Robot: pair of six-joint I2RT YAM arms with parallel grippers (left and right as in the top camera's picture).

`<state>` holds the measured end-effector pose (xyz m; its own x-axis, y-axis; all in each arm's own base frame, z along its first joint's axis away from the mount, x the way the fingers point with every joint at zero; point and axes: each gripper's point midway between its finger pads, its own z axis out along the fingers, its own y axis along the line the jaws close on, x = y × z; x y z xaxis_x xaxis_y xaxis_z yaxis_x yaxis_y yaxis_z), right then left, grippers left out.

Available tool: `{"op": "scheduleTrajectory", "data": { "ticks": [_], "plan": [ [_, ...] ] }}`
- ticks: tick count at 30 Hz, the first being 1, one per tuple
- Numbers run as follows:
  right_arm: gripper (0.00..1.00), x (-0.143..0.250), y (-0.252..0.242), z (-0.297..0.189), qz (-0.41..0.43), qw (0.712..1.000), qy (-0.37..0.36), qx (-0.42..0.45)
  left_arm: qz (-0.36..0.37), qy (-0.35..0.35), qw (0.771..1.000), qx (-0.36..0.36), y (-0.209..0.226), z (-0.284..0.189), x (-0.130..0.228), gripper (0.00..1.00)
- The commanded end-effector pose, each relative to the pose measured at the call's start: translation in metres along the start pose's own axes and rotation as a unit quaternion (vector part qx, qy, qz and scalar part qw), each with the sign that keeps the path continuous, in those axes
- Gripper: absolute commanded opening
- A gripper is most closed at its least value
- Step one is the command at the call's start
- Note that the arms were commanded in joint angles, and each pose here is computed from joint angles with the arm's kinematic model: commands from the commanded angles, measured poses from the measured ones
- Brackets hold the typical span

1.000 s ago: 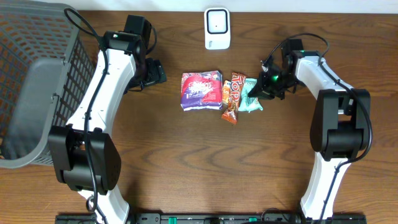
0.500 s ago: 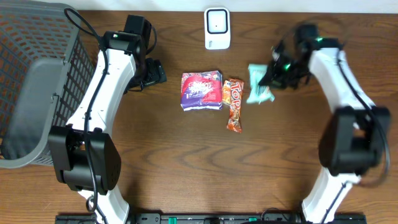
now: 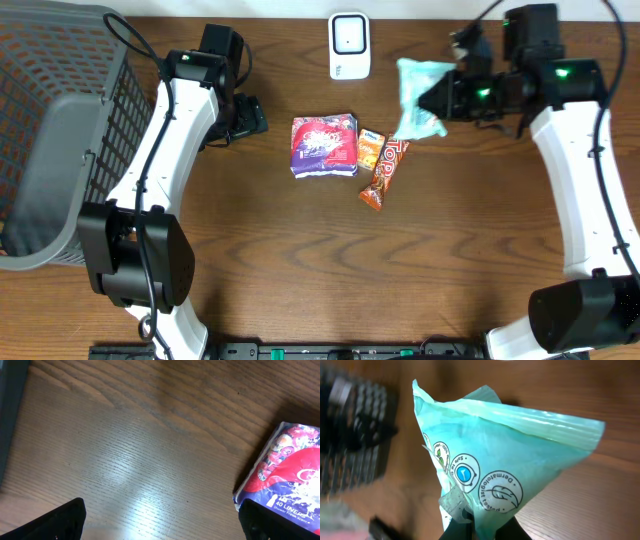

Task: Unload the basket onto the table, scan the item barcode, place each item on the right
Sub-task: 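Move the held green pack to the white scanner and hold it there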

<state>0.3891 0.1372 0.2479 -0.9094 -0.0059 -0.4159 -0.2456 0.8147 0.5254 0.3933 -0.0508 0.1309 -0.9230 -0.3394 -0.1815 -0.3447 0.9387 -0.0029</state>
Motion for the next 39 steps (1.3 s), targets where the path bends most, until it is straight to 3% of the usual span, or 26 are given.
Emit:
{"op": "scheduleTrajectory", "data": {
  "ticks": [1,6,10,14,19,26,35,39],
  "plan": [
    [0.01,0.013,0.033,0.013,-0.068,0.996,0.024,-0.052,0.000,-0.005,1.000,-0.005,0.005,-0.003,-0.001,0.98],
    [0.01,0.025,0.060,0.026,-0.126,0.989,0.043,-0.069,0.000,-0.005,1.000,-0.005,0.005,-0.003,-0.001,0.98],
    [0.01,0.018,0.054,0.032,-0.123,0.992,0.029,-0.026,0.000,-0.005,1.000,-0.005,0.005,-0.003,-0.001,0.98],
    [0.01,-0.001,0.031,0.031,-0.015,0.999,-0.013,0.049,0.000,-0.005,1.000,-0.005,0.005,-0.003,-0.001,0.98],
    [0.01,-0.017,0.032,0.030,0.111,0.992,-0.050,0.041,0.000,-0.005,1.000,-0.005,0.005,-0.003,-0.001,0.98],
    [0.07,0.000,0.044,0.033,0.394,0.919,-0.015,0.012,0.000,-0.005,1.000,-0.005,0.005,-0.003,-0.001,0.98],
    [0.05,0.020,0.107,0.020,0.445,0.876,0.127,-0.136,0.000,-0.005,1.000,-0.005,0.005,-0.003,-0.001,0.98],
    [0.04,0.022,0.115,0.014,0.453,0.865,0.149,-0.159,0.000,-0.005,1.000,-0.005,0.005,-0.003,-0.001,0.98]
  ]
}}
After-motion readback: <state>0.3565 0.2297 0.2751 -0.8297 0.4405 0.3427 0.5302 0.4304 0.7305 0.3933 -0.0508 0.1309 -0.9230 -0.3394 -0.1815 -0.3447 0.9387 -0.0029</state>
